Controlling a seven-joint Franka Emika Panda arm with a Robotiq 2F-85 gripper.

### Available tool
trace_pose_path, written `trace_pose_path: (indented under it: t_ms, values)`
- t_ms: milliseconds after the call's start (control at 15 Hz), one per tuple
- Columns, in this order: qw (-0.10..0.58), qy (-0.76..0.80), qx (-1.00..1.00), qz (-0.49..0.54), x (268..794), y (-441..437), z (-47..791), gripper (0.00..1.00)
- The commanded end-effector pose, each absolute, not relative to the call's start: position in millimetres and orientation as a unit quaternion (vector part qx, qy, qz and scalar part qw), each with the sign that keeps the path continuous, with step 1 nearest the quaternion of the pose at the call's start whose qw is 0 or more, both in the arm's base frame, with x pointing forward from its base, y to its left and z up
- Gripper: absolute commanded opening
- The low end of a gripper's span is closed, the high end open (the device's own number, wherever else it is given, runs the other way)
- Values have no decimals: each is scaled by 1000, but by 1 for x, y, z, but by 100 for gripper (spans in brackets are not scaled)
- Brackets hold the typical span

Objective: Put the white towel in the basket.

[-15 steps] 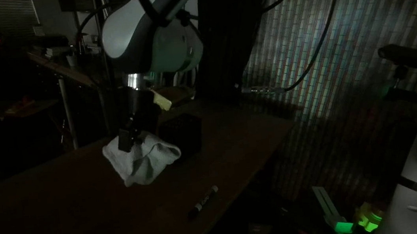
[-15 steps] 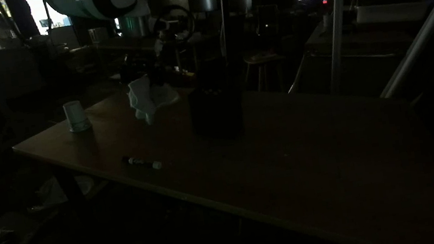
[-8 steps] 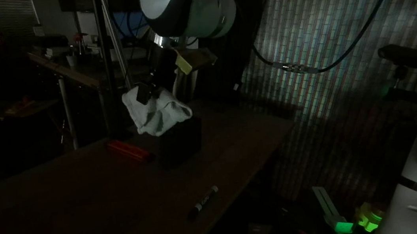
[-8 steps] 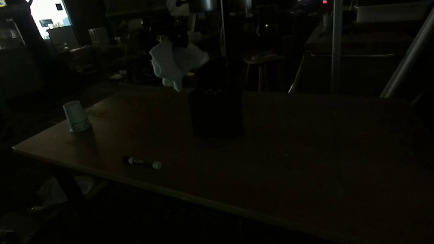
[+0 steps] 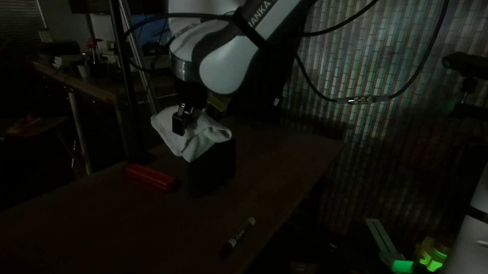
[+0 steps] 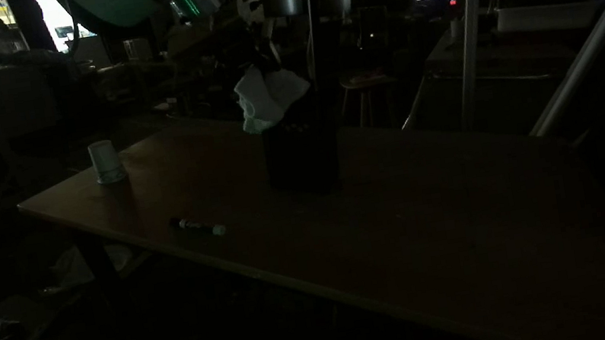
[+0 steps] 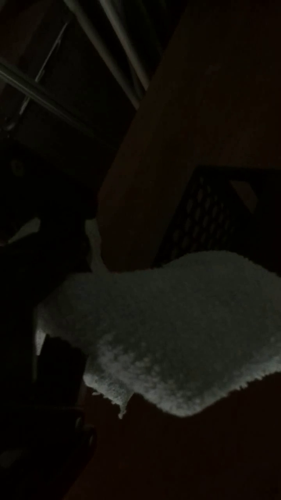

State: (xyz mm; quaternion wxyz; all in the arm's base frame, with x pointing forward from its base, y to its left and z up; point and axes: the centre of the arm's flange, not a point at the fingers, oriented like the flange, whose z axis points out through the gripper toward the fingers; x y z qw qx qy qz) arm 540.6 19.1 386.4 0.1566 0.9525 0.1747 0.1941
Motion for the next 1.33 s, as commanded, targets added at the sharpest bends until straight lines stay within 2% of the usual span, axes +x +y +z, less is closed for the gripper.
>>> trace_pose_path:
  t_ms: [0,667,1267]
  values:
    - [195,143,949,203,560,8,368,0]
    - [163,85,971,150,583,-26,306,0]
    - [68,69,989,108,579,-33,276,0]
